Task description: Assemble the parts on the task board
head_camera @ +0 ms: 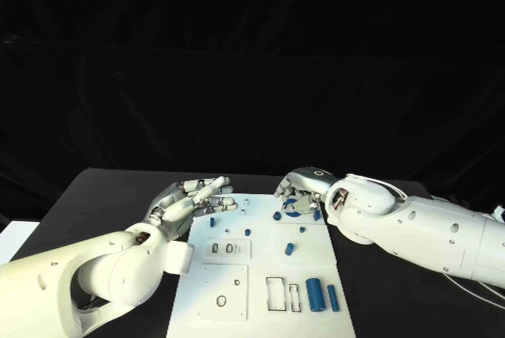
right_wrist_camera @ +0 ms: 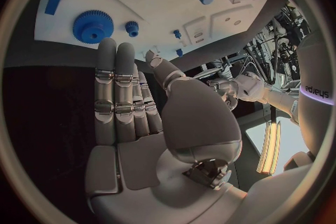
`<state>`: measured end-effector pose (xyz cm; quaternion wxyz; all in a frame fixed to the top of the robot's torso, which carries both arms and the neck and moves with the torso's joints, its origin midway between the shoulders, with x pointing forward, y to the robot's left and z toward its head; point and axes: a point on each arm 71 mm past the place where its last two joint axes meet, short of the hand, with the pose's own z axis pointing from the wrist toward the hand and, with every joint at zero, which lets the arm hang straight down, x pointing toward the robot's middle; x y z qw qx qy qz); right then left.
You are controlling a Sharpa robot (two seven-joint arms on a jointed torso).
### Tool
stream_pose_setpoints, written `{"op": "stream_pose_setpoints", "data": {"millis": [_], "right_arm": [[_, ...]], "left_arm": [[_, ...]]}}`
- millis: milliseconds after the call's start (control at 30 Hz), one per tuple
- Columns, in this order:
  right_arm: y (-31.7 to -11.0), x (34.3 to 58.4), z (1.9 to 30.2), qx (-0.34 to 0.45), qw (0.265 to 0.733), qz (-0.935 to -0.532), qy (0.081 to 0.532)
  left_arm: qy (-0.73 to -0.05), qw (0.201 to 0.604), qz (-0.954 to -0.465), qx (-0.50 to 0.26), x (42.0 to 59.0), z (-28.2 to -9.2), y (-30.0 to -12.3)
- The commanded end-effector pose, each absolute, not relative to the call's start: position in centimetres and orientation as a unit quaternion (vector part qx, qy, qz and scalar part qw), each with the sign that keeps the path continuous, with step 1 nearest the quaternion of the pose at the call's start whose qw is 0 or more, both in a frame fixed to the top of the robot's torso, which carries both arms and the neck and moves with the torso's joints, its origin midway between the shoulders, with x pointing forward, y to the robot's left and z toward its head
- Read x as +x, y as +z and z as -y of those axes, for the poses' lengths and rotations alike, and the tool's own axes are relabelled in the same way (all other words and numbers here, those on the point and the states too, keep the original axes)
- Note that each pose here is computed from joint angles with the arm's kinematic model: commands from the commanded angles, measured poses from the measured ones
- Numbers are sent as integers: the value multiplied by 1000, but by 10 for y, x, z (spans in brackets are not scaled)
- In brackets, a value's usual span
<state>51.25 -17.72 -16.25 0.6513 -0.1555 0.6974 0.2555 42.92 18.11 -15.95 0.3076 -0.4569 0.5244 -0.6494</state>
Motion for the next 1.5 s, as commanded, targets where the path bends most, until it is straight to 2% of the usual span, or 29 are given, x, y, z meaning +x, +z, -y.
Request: {"op": "stream_pose_setpoints", "data": {"millis": [33, 400, 1500], "right_arm": [[-167, 514, 175, -187, 640, -715, 211], [-171, 517, 175, -196, 630, -725, 199], [-175, 518, 167, -205, 620, -728, 211]], "left_arm": [[-660, 293, -523, -452, 426, -178, -154], [-664, 291, -523, -448, 423, -178, -148], [-658, 295, -525, -451, 424, -180, -147]]}}
